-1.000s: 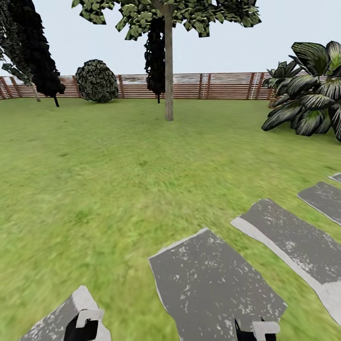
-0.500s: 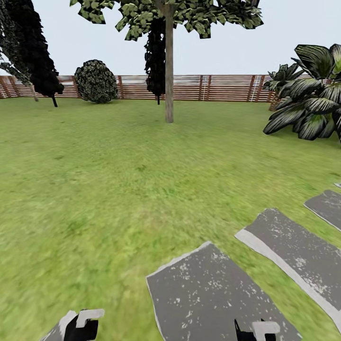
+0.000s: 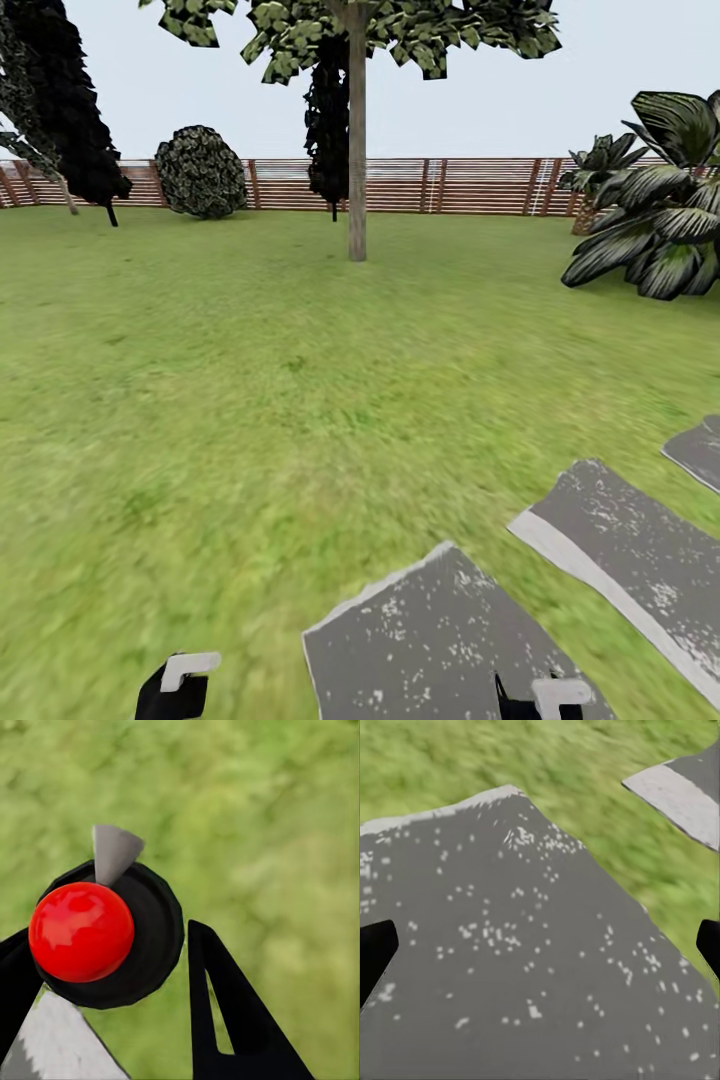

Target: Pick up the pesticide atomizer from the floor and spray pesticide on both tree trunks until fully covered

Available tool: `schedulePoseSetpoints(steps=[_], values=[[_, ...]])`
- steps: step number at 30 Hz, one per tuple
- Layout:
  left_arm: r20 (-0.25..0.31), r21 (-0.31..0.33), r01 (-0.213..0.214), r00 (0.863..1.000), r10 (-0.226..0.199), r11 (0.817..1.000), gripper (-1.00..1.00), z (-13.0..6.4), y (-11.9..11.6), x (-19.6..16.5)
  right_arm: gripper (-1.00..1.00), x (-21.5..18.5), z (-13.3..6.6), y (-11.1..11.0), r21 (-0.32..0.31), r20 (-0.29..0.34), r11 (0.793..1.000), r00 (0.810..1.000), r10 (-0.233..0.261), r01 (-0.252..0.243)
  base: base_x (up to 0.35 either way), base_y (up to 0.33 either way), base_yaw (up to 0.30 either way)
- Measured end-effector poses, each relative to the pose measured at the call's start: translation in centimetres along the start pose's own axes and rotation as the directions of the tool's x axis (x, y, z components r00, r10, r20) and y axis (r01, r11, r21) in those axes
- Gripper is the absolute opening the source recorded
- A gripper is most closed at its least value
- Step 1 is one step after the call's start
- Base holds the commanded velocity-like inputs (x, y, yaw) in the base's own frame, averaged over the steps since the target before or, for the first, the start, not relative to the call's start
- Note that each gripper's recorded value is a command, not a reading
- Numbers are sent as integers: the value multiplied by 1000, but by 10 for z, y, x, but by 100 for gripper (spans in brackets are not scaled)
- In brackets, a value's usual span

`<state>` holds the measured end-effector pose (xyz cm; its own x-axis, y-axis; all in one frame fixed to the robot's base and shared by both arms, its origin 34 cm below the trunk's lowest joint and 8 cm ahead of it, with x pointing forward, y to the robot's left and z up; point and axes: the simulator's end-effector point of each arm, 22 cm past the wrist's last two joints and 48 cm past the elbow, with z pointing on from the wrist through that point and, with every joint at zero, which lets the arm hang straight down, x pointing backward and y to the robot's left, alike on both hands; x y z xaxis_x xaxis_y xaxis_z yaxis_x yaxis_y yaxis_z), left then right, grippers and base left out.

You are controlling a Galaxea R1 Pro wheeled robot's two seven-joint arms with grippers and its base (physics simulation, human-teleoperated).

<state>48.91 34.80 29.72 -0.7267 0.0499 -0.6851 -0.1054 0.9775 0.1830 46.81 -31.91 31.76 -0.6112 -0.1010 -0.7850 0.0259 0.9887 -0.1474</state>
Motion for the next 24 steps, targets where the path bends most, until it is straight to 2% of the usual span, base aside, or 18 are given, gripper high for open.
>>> schedulePoseSetpoints(steps=[24], values=[[1,9,0,1000,0,1000,-100,0,-2,0,100,0,0,0,-1,0,1000,1000,-1,1,341,0,0]])
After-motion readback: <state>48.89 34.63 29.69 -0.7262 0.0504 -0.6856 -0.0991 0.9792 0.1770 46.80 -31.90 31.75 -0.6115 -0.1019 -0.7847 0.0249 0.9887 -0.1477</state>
